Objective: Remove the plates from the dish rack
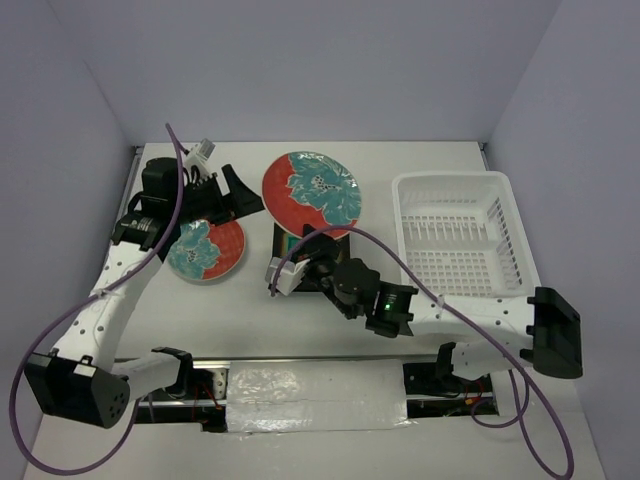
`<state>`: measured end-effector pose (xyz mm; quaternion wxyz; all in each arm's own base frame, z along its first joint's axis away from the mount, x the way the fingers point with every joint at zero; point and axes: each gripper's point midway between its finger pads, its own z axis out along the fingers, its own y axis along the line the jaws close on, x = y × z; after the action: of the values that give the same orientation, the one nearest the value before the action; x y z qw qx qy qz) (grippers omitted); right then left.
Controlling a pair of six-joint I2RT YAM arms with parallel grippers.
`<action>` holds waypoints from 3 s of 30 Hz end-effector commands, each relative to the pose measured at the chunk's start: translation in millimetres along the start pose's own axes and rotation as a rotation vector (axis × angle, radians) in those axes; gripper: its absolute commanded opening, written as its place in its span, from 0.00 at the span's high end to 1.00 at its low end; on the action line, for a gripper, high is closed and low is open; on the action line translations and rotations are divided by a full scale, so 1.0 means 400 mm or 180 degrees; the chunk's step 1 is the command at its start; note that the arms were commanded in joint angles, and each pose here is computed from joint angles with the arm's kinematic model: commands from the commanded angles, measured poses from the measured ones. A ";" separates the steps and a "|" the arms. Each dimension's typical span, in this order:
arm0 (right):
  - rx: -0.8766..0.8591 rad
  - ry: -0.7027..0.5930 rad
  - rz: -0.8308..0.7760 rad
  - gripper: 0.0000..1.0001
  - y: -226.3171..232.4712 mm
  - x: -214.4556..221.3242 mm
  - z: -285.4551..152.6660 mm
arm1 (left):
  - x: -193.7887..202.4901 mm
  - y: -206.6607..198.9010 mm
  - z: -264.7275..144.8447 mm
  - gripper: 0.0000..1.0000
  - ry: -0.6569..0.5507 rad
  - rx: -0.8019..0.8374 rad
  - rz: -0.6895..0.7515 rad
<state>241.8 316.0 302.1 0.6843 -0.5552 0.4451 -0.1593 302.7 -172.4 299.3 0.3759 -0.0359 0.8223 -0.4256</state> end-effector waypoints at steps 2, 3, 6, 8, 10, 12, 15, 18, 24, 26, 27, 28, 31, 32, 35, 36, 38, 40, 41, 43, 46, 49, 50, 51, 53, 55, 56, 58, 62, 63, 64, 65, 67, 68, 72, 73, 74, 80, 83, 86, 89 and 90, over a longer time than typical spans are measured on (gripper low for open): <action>0.0655 -0.0083 0.0131 1.00 -0.120 -0.050 0.006 | -0.028 -0.036 -0.007 0.14 -0.0172 0.0166 0.0103; 0.0637 -0.0049 0.0119 1.00 -0.114 -0.049 0.011 | -0.031 -0.031 -0.009 0.14 -0.0204 0.0117 0.0109; 0.0613 -0.0040 0.0064 1.00 -0.090 -0.052 0.026 | -0.039 -0.022 -0.021 0.14 -0.0282 -0.0004 0.0154; 0.0613 -0.0019 0.0109 1.00 -0.082 -0.051 0.034 | -0.036 -0.012 -0.029 0.15 -0.0279 -0.0100 0.0185; 0.0655 -0.0018 0.0159 1.00 -0.084 -0.051 0.034 | -0.047 0.010 -0.037 0.14 -0.0372 -0.0281 0.0234; 0.0676 0.0000 0.0164 1.00 -0.081 -0.044 0.035 | -0.056 0.031 -0.047 0.14 -0.0444 -0.0446 0.0262; 0.0691 0.0012 0.0151 1.00 -0.074 -0.041 0.037 | -0.069 0.044 -0.057 0.14 -0.0486 -0.0583 0.0303; 0.0690 0.0020 0.0173 1.00 -0.066 -0.039 0.040 | -0.083 0.041 -0.057 0.15 -0.0501 -0.0576 0.0281; 0.0747 -0.0008 0.0211 1.00 -0.070 -0.042 0.036 | -0.081 -0.018 -0.050 0.16 -0.0452 -0.0172 0.0184; 0.0760 -0.0039 0.0218 1.00 -0.070 -0.047 0.034 | -0.075 -0.020 -0.046 0.16 -0.0459 -0.0118 0.0176; 0.0765 -0.0057 0.0227 1.00 -0.071 -0.050 0.035 | -0.076 -0.040 -0.044 0.16 -0.0473 0.0031 0.0160; 0.0749 -0.0076 0.0220 1.00 -0.064 -0.055 0.037 | -0.061 -0.033 -0.035 0.16 -0.0417 0.0078 0.0115; 0.0730 -0.0107 0.0231 1.00 -0.054 -0.064 0.048 | -0.040 -0.052 -0.023 0.19 -0.0319 0.0305 0.0006; 0.0692 -0.0107 0.0204 1.00 -0.038 -0.066 0.056 | -0.034 -0.051 -0.017 0.20 -0.0310 0.0330 -0.0001; 0.0645 -0.0108 0.0172 1.00 -0.013 -0.074 0.076 | -0.015 -0.033 0.003 0.22 -0.0238 0.0244 -0.0005; 0.0676 -0.0120 0.0189 1.00 -0.016 -0.080 0.079 | -0.010 -0.026 0.010 0.27 -0.0209 0.0217 0.0004; 0.0666 -0.0115 0.0171 1.00 -0.001 -0.081 0.090 | 0.004 -0.002 0.022 0.34 -0.0161 0.0153 -0.0017; 0.0659 -0.0133 0.0170 1.00 0.006 -0.089 0.098 | 0.013 0.023 0.033 0.47 -0.0156 0.0066 -0.0025; 0.0650 -0.0134 0.0164 1.00 0.011 -0.091 0.102 | 0.016 0.032 0.035 0.53 -0.0152 0.0032 -0.0027; 0.0625 -0.0123 0.0144 1.00 0.027 -0.091 0.112 | 0.026 0.053 0.045 0.77 -0.0118 -0.0039 -0.0036; 0.0616 -0.0118 0.0131 1.00 0.042 -0.095 0.120 | 0.030 0.076 0.053 1.00 -0.0096 -0.0149 -0.0053; 0.0584 -0.0114 0.0153 0.97 0.060 -0.097 0.126 | 0.024 0.086 0.062 1.00 -0.0136 -0.0174 -0.0048; 0.0596 -0.0126 0.0173 0.97 0.058 -0.099 0.128 | 0.024 0.085 0.065 1.00 -0.0127 -0.0162 -0.0062; 0.0594 -0.0129 0.0159 0.96 0.066 -0.096 0.128 | 0.026 0.089 0.071 1.00 -0.0109 -0.0152 -0.0072; 0.0593 -0.0131 0.0134 0.94 0.078 -0.093 0.130 | 0.032 0.080 0.079 1.00 -0.0073 -0.0044 -0.0098; 0.0596 -0.0137 0.0131 0.91 0.089 -0.088 0.132 | 0.040 0.083 0.091 1.00 -0.0037 0.0015 -0.0137; 0.0628 -0.0149 0.0138 0.90 0.088 -0.087 0.131 | 0.044 0.086 0.094 1.00 -0.0028 0.0021 -0.0173; 0.0616 -0.0162 0.0101 0.96 0.102 -0.086 0.136 | 0.039 0.085 0.098 1.00 -0.0066 0.0046 -0.0169; 0.0726 -0.0273 0.0009 1.00 0.112 -0.091 0.132 | 0.067 0.070 0.111 0.71 0.0154 0.0150 -0.0157; 0.0774 -0.0267 -0.0059 1.00 0.107 -0.090 0.132 | 0.065 0.066 0.112 0.65 0.0165 0.0147 -0.0128; 0.0804 -0.0291 -0.0083 1.00 0.108 -0.093 0.131 | 0.068 0.068 0.112 0.62 0.0181 0.0127 -0.0092; 0.0847 -0.0312 -0.0079 1.00 0.109 -0.095 0.133 | 0.072 0.070 0.112 0.57 0.0197 0.0095 -0.0095; 0.0889 -0.0325 -0.0061 1.00 0.106 -0.101 0.138 | 0.067 0.075 0.109 0.55 0.0152 0.0043 -0.0072; 0.0881 -0.0337 -0.0065 1.00 0.114 -0.102 0.141 | 0.069 0.077 0.108 0.55 0.0156 0.0021 -0.0065; 0.0913 -0.0402 -0.0042 1.00 0.119 -0.114 0.139 | 0.067 0.094 0.109 0.77 0.0148 -0.0087 -0.0011; 0.0919 -0.0394 -0.0043 1.00 0.118 -0.114 0.140 | 0.067 0.098 0.109 1.00 0.0140 -0.0105 0.0011; 0.0910 -0.0395 -0.0048 1.00 0.122 -0.115 0.140 | 0.072 0.104 0.110 1.00 0.0148 -0.0129 -0.0005; 0.0801 -0.0292 0.0142 0.75 0.143 -0.112 0.140 | 0.035 0.103 0.110 1.00 -0.0105 -0.0139 -0.0042; 0.0663 -0.0278 0.0216 0.59 0.167 -0.115 0.130 | -0.007 0.084 0.117 1.00 -0.0174 -0.0073 -0.0081; 0.0470 -0.0310 0.0344 0.46 0.191 -0.121 0.109 | -0.055 0.058 0.116 1.00 -0.0213 0.0044 -0.0097; 0.0241 -0.0387 0.0780 0.45 0.206 -0.134 0.078 | -0.106 0.059 0.099 1.00 -0.0318 0.0139 -0.0194; 0.0118 -0.0467 0.0912 0.45 0.224 -0.139 0.063 | -0.130 0.069 0.086 1.00 -0.0407 0.0155 -0.0290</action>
<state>223.2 402.8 223.8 0.7192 -0.5258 0.4363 -0.1260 344.2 -161.9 202.1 0.3096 -0.1211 0.8622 -0.3823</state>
